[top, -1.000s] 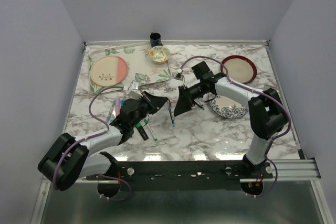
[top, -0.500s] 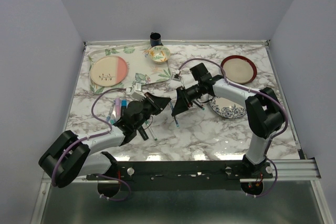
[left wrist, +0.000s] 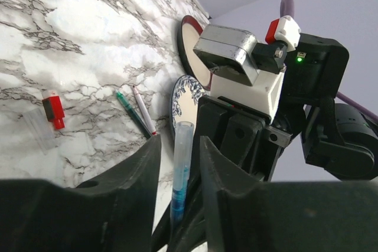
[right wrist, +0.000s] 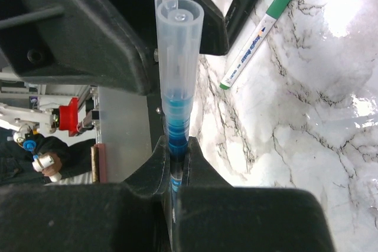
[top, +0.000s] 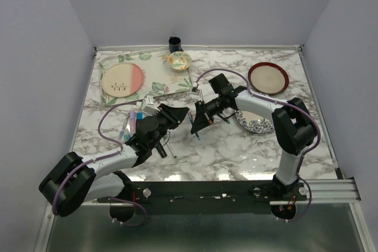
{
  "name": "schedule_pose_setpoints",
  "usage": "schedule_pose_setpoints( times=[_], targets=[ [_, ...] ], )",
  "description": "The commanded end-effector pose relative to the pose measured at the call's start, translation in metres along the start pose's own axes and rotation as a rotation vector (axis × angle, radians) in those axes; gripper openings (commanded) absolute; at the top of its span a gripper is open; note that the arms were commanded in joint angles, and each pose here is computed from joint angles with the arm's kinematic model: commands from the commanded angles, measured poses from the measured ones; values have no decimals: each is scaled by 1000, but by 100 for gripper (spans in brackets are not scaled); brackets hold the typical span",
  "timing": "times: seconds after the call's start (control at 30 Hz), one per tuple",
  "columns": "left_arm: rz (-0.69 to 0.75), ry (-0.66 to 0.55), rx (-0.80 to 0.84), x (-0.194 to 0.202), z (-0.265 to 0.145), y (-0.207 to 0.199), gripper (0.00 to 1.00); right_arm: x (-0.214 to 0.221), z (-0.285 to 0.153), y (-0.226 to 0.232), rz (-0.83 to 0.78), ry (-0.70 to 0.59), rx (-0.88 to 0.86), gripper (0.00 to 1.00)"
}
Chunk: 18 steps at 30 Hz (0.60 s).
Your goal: Open the pen caps
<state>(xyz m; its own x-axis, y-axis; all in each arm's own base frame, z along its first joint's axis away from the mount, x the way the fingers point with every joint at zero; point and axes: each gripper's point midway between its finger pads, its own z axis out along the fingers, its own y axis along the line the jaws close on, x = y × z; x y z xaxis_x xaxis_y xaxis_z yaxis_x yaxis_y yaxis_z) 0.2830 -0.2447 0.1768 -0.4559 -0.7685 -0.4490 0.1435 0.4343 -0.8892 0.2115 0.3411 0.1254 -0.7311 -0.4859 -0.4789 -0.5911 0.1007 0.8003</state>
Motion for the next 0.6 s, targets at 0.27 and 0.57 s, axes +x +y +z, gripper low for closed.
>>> schedule_pose_setpoints(
  times=[0.27, 0.57],
  targets=[
    [27, 67, 89, 17, -1, -5, 45, -2, 1, 10, -51, 15, -34, 1],
    [39, 62, 118, 14, 1, -15, 24, 1, 1, 10, -55, 28, -49, 1]
  ],
)
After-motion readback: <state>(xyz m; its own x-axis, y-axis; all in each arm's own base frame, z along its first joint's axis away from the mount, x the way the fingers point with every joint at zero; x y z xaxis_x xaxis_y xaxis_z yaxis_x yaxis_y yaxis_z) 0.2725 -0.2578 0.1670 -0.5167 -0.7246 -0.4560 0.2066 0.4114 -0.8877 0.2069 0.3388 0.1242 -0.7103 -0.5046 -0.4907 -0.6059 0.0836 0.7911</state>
